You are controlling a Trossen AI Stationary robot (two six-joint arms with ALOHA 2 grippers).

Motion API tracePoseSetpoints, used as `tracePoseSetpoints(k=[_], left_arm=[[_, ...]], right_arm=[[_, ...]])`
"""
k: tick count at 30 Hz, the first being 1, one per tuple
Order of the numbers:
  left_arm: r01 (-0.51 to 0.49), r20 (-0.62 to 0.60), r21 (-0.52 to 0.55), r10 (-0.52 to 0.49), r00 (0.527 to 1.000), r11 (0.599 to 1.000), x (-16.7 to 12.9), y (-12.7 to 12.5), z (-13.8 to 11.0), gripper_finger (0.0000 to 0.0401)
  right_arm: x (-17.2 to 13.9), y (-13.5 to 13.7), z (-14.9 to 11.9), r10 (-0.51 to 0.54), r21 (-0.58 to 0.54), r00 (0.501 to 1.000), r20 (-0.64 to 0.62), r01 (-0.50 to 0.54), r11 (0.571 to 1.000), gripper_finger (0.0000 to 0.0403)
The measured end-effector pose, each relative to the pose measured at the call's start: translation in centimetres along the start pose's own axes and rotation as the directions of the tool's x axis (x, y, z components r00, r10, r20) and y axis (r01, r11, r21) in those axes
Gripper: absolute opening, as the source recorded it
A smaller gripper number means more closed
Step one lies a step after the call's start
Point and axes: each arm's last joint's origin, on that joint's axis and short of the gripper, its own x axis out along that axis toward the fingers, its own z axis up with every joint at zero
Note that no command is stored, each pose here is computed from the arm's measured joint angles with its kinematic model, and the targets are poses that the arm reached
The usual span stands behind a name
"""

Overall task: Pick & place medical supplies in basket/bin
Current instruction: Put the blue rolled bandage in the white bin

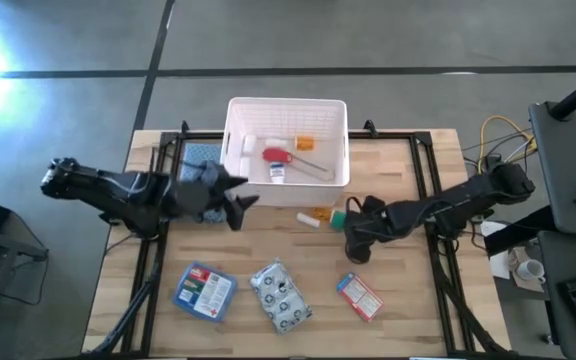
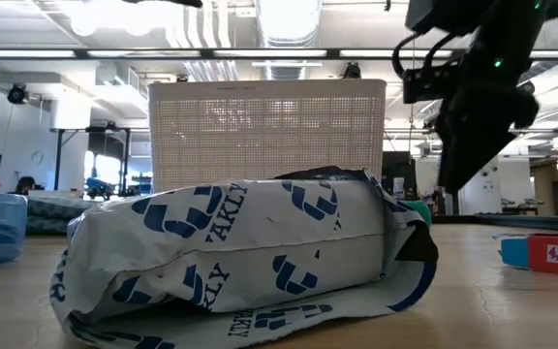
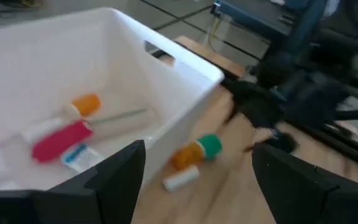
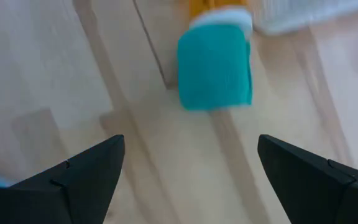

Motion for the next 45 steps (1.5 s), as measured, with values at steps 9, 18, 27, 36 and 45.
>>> tracePoseSetpoints(k=[9, 18, 27, 36, 45], left_arm=[[-0.013, -0.043, -0.031, 0.012, 0.999, 0.999, 0.1, -0.8, -3.9, 0.0274], [-0.092, -0.104, -0.185, 0.074, 0.992, 0.978, 1.4, 0.4, -7.1, 0.0274], [-0.097, -0.107, -0.194, 0.077, 0.991, 0.976, 1.5, 0.4, -7.2, 0.0274], [-0.102, -0.107, -0.190, 0.082, 0.991, 0.977, 1.5, 0.5, -7.4, 0.0274], [-0.114, -0.093, -0.186, 0.098, 0.991, 0.976, 1.6, 0.6, -7.4, 0.0274]], right_arm=[[1.9, -1.4, 0.7, 0.013, -0.200, 0.996, 0.087, 0.004, 0.980, 0.0359], [3.8, -3.4, 1.2, 0.085, -0.090, 0.985, 0.147, -0.072, 0.993, 0.0359], [5.3, -3.5, 0.0, 0.130, -0.030, 0.964, 0.234, -0.126, 0.992, 0.0359], [6.3, -3.8, -1.3, 0.109, 0.037, 0.961, 0.254, -0.122, 0.992, 0.0359], [6.7, -4.0, -2.2, 0.103, 0.092, 0.967, 0.233, -0.127, 0.988, 0.0342]])
